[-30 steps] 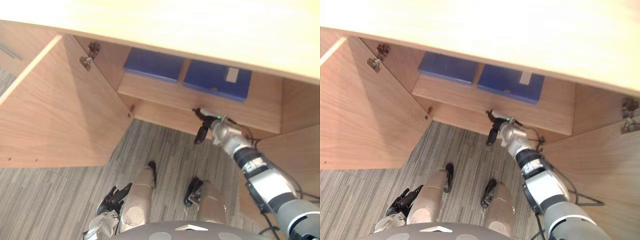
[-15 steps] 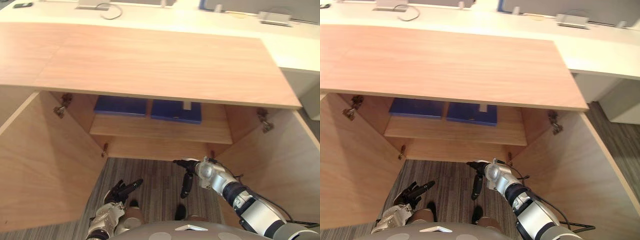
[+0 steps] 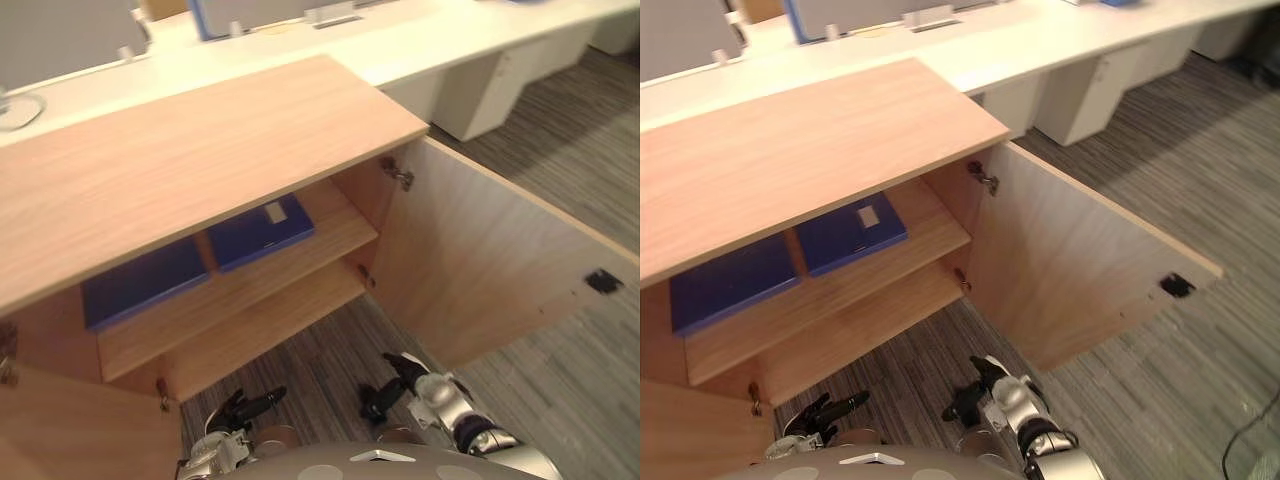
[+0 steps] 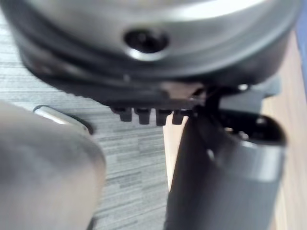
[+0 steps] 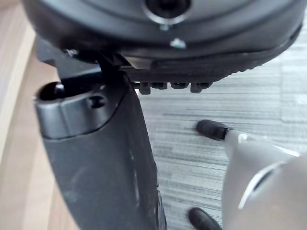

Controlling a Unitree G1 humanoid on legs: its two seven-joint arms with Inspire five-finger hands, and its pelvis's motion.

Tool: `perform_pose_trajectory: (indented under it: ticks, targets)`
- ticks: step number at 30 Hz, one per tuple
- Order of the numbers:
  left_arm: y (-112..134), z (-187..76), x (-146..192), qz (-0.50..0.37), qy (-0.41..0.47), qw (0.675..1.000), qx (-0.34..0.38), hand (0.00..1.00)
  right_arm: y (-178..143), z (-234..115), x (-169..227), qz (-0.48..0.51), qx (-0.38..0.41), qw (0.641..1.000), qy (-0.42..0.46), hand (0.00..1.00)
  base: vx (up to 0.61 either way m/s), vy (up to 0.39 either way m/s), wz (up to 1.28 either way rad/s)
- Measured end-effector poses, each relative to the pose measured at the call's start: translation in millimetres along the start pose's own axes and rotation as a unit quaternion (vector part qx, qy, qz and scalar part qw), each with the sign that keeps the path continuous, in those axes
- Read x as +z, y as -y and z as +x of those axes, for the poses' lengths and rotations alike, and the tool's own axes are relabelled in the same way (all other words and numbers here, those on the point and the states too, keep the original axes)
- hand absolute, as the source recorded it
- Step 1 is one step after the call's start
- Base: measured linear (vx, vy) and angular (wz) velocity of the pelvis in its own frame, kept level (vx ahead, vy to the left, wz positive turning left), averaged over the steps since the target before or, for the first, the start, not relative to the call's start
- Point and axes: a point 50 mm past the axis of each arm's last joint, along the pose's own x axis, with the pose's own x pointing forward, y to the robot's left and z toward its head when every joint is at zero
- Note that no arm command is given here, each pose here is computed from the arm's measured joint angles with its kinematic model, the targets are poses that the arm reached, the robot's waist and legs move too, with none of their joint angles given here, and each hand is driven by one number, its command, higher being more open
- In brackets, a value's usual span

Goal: Walk over to the cabinet, pick up the folder, carry it to the office cabinet, place the folder inside the office cabinet, then close the office cabinet door

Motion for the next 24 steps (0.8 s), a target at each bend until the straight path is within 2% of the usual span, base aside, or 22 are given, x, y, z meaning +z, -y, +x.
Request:
perform_pose_trajectory:
  ticks: [3, 6, 9, 13, 18, 24]
  targets:
    - [2, 0, -1, 0.0, 0.003, 1.0, 0.013, 1.0, 3, -5, -14, 0.064, -0.047, 0.997, -0.006, 1.0, 0.03, 0.115, -0.92]
    - [10, 1, 0, -0.012, 0.007, 1.0, 0.014, 1.0, 9, -8, -5, 0.117, -0.082, 0.99, 0.021, 1.0, 0.04, 0.056, -1.09]
    - [26, 2, 1, -0.008, 0.009, 1.0, -0.002, 1.0, 15, -14, -9, 0.177, -0.119, 0.976, 0.036, 1.0, 0.04, 0.042, -0.56]
    - [19, 0, -6, 0.011, -0.002, 1.0, 0.005, 1.0, 19, -19, -24, 0.239, -0.149, 0.959, 0.017, 1.0, 0.13, -0.113, -0.47]
    - [15, 0, -6, 0.031, -0.006, 1.0, -0.002, 1.0, 60, -30, -36, 0.321, -0.25, 0.913, 0.021, 1.0, 0.02, -0.077, -0.44]
    - [7, 0, -3, 0.068, -0.004, 0.998, 0.001, 1.0, 114, -50, -38, 0.354, -0.352, 0.865, 0.06, 1.0, -0.01, 0.03, -0.03]
